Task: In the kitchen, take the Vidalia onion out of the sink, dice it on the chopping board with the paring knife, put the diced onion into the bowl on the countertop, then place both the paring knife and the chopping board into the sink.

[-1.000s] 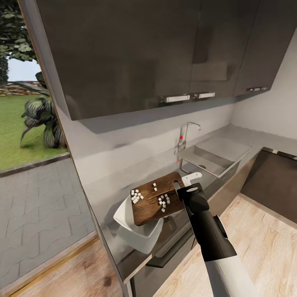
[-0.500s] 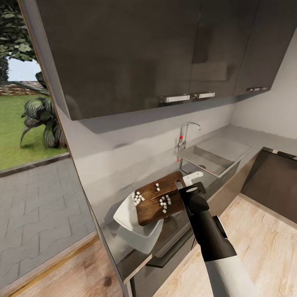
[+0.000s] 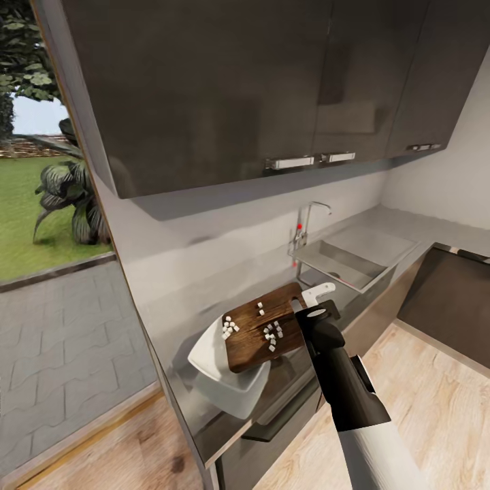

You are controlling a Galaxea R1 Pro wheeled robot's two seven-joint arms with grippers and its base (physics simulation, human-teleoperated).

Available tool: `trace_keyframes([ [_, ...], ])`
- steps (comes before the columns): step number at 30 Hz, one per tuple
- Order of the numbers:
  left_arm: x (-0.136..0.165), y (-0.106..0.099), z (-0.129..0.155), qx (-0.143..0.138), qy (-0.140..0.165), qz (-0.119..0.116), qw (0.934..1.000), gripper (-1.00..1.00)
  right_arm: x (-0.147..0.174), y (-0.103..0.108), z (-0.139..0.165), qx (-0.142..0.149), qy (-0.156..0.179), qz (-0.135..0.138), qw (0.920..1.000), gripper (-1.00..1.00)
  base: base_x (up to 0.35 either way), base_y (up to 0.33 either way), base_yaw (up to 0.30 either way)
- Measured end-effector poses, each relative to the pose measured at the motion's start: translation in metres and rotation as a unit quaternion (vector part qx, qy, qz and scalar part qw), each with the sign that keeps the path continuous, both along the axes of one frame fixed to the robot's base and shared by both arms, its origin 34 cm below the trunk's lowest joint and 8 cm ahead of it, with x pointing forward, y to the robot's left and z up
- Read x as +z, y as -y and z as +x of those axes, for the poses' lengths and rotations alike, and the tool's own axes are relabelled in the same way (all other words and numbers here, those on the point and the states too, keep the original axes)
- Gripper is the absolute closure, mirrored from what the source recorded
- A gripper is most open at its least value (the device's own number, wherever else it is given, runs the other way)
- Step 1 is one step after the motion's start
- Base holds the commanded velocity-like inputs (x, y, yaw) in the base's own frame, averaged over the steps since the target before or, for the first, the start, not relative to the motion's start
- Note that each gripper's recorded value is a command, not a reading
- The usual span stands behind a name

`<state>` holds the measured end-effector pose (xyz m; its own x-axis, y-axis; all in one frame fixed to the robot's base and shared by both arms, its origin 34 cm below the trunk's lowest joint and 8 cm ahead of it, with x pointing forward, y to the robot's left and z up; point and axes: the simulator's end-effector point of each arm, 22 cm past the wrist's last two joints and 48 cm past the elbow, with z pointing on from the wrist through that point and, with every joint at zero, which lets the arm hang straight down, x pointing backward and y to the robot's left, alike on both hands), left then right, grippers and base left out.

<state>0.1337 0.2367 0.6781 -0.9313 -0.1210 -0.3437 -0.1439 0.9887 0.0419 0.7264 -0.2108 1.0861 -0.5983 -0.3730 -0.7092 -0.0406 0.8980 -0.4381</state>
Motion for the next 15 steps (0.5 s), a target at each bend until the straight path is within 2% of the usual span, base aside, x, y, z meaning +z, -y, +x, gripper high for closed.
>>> trace_keyframes([
  [5, 0.0000, -0.0001, 0.0000, 0.000, 0.000, 0.000, 1.0000, -1.00, -0.0004, -0.0007, -0.0001, 0.001, -0.001, 0.002, 1.0000, 1.00, 0.000, 0.108, 0.000],
  [15, 0.0000, -0.0002, 0.0000, 0.000, 0.000, 0.000, 1.0000, -1.00, -0.0001, -0.0004, 0.0000, 0.000, 0.000, 0.001, 1.0000, 1.00, 0.000, 0.006, 0.000],
])
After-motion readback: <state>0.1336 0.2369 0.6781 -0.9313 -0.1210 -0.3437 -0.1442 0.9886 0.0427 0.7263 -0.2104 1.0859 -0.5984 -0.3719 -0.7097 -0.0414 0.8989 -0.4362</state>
